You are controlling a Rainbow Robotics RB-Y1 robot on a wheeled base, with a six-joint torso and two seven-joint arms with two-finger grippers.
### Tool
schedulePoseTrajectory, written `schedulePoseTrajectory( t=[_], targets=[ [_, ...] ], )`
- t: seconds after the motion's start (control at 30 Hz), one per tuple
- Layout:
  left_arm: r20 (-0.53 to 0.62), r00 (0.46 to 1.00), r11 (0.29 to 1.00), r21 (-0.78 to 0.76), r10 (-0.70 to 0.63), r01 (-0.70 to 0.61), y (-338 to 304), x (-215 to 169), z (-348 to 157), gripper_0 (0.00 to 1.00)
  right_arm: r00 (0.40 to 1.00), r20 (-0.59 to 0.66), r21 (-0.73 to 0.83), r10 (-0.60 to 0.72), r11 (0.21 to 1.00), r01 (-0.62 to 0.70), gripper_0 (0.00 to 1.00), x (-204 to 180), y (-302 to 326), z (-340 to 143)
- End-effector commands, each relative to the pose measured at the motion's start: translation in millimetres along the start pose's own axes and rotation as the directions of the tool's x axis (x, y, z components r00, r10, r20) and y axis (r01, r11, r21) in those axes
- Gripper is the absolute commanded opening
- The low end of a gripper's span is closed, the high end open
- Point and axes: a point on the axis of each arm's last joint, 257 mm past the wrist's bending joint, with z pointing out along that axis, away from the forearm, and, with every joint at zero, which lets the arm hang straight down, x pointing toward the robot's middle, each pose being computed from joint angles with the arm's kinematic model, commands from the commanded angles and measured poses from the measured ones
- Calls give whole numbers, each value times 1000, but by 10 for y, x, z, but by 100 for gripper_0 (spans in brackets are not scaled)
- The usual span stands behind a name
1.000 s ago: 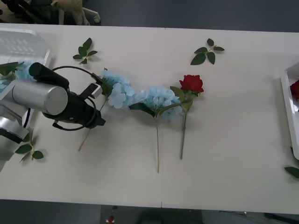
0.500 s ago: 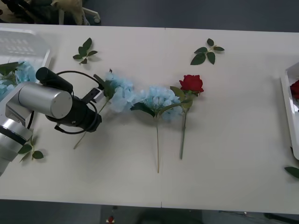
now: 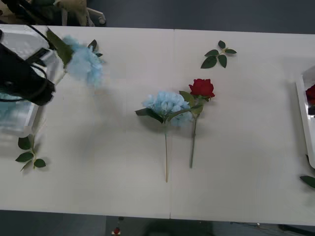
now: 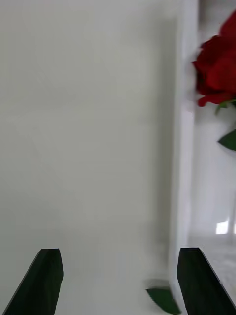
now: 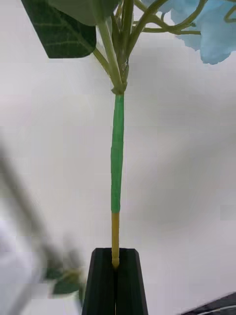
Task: Put the red flowers into the right box and the blue flowers into the left box
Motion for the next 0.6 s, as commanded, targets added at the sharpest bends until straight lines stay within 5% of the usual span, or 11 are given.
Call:
schedulePoseTrajectory(
  t=[0.03,0.37,0.6],
  targets=[
    [-98,988,956,-258,122,-143,826,90,-898,0,1000,7,-18,16,1000,-16,68,26,465,76],
    [-324,946,767,-613,-25,-190,2371,735,-1210,0,997,79,-152,9,988,3,68,-116,1562,407],
    [-351,935,741,-641,-51,-200,2838,1038,-824,0,983,185,-282,15,959,39,68,-348,2254,515]
  ],
)
